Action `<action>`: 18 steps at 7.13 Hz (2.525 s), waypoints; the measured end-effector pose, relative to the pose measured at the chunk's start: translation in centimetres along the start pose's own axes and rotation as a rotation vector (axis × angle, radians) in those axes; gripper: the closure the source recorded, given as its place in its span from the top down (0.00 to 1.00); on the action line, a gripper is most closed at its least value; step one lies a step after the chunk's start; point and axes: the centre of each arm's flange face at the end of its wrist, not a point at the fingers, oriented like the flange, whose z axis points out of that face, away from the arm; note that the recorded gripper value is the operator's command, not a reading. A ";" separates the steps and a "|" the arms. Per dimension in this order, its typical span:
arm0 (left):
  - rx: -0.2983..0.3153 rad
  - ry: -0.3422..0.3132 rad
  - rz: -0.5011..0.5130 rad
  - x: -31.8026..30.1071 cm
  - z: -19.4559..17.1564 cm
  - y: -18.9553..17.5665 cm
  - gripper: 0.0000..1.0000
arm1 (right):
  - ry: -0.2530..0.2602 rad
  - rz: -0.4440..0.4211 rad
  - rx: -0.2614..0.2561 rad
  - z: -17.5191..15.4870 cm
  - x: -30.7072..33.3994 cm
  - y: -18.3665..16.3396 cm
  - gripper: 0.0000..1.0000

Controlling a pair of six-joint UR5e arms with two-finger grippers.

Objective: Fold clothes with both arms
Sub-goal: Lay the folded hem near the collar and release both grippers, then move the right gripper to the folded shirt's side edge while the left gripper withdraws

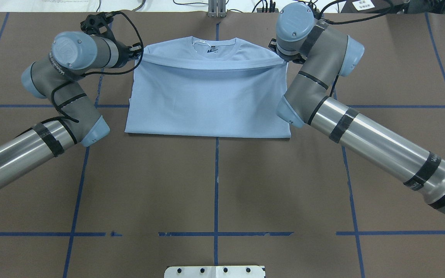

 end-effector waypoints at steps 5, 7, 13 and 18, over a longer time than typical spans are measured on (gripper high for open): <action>0.028 0.007 -0.015 -0.7 -0.2 -2.0 0.44 | -0.005 -0.021 0.004 0.9 0.0 -0.1 1.00; 0.038 0.020 -0.020 -0.8 -0.5 -2.7 0.47 | -0.027 -0.022 0.005 0.3 -0.5 -0.1 1.00; -0.039 0.142 -0.023 -2.5 -4.5 -3.5 0.54 | -0.252 0.094 -0.147 -8.7 11.7 9.3 1.00; -0.049 0.145 -0.017 -3.8 -5.2 -2.5 0.54 | -0.203 0.223 -0.166 -7.1 15.7 16.5 0.91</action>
